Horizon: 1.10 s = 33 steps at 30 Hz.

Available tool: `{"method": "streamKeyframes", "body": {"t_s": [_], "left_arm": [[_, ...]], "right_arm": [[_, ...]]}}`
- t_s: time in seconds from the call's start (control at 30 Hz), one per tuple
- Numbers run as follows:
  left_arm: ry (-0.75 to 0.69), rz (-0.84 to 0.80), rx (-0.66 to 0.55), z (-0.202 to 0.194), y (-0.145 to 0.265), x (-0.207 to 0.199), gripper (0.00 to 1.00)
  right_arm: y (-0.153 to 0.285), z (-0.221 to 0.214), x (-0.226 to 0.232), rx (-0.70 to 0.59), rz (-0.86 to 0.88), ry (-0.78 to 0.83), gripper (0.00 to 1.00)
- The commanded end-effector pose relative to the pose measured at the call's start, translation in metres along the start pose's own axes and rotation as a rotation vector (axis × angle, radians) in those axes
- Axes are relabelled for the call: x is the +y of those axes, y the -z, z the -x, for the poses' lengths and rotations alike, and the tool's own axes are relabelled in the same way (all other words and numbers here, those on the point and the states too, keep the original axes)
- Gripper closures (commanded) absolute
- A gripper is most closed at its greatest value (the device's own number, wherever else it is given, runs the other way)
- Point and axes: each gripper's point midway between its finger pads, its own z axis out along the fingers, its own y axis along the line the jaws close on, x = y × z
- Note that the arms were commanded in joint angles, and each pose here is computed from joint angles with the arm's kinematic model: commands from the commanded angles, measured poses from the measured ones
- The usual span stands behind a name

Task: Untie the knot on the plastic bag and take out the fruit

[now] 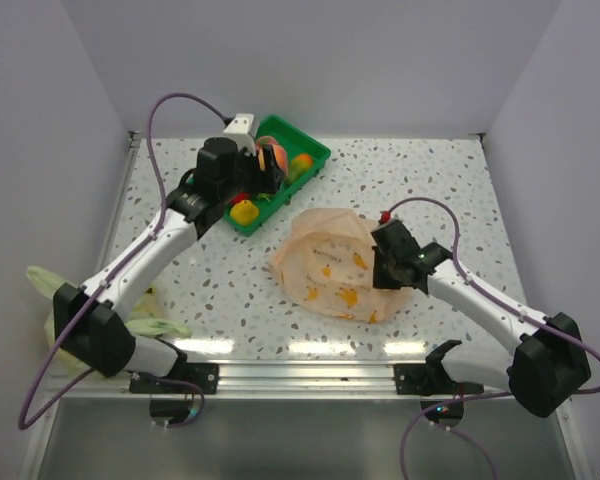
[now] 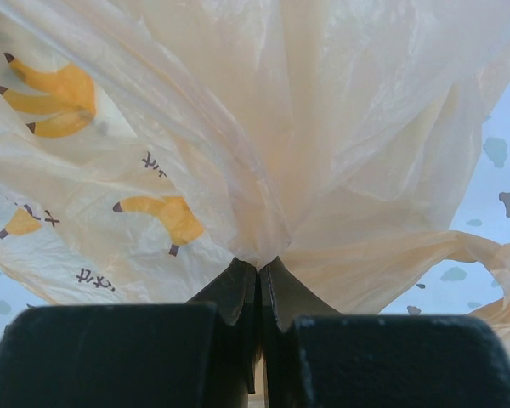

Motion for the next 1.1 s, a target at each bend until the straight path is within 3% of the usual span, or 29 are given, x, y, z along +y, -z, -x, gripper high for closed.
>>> {"method": "streamKeyframes", "body": {"t_s": [0.0, 0.13, 0.27, 0.37, 0.47, 0.5, 0.53, 0.57, 0.83, 1.07], "left_arm": [[0.083, 0.16, 0.114, -0.017, -0.039, 0.06, 0.72], [0.104, 0.233, 0.121, -0.009, -0.078, 0.097, 0.7], [0.086, 0.28, 0.184, -0.029, -0.119, 0.123, 0.65], [0.073, 0.296, 0.213, -0.041, -0.138, 0.132, 0.54], [0.067, 0.3, 0.234, -0.046, -0.143, 0.135, 0.32], [0.066, 0.299, 0.236, -0.045, -0.142, 0.135, 0.17], [0.067, 0.305, 0.235, -0.046, -0.139, 0.135, 0.08], [0.063, 0.302, 0.218, -0.038, -0.133, 0.132, 0.0], [0.041, 0.31, 0.133, 0.009, -0.066, 0.115, 0.0], [0.076, 0.321, 0.025, 0.041, 0.048, 0.091, 0.0]], "right_arm": [[0.006, 0.003, -0.005, -0.032, -0.007, -0.028, 1.0], [0.012, 0.008, -0.002, -0.057, 0.018, -0.028, 1.0], [0.014, 0.009, -0.002, -0.063, 0.018, -0.018, 1.0], [0.014, 0.01, -0.005, -0.068, 0.008, -0.013, 1.0], [0.016, 0.013, -0.008, -0.079, -0.004, -0.014, 1.0], [0.017, 0.015, -0.009, -0.083, -0.009, -0.014, 1.0], [0.017, 0.017, -0.011, -0.091, -0.02, -0.014, 1.0], [0.019, 0.02, -0.01, -0.101, -0.019, -0.017, 1.0], [0.026, 0.047, -0.022, -0.172, -0.071, -0.045, 1.0], [0.052, 0.089, -0.064, -0.281, -0.184, -0.159, 1.0]]}}
